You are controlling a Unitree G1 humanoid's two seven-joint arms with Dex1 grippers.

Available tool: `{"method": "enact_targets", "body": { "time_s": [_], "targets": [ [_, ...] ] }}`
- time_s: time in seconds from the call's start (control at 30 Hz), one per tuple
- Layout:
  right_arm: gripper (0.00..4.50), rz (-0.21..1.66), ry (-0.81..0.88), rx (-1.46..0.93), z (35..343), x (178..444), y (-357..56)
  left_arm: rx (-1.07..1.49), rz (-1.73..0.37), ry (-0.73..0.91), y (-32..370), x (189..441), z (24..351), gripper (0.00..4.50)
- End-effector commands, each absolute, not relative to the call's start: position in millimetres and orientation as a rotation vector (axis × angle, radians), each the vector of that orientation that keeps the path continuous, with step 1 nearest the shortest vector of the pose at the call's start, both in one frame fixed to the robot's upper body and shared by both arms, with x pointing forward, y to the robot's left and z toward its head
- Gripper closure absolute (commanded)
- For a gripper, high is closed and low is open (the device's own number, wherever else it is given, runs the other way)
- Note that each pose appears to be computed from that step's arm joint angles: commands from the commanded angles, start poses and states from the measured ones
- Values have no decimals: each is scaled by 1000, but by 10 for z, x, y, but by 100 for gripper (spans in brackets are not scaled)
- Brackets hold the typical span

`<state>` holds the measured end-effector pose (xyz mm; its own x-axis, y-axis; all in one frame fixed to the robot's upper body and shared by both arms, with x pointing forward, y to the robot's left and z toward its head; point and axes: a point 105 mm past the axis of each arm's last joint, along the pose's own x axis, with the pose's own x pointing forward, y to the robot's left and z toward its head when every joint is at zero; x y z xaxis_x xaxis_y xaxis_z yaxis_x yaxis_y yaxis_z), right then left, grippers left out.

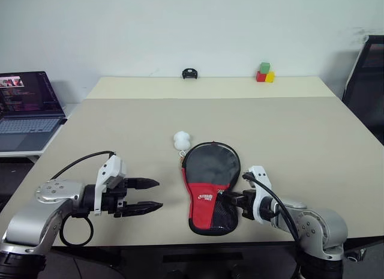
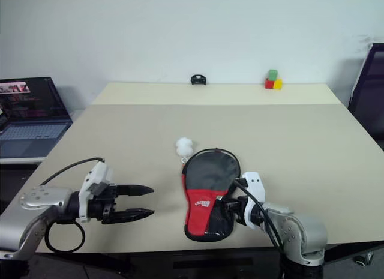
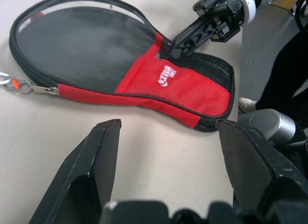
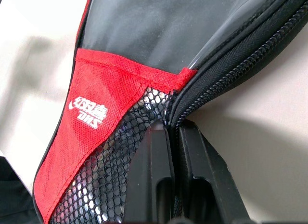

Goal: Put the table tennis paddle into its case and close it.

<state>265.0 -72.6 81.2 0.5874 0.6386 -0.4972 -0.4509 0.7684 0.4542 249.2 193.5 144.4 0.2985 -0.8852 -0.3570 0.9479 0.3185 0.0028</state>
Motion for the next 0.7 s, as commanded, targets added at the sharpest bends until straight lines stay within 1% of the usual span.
{"method": "enact_targets", "body": {
  "time_s": [0.03, 0.7],
  "targets": [
    [449, 670, 723, 304, 796, 2543, -684, 251, -1267, 294, 1887, 2481, 1520, 105],
    [449, 684, 733, 273, 768, 2430, -711, 233, -1293, 292, 1822, 2471, 1470, 105]
  ]
}}
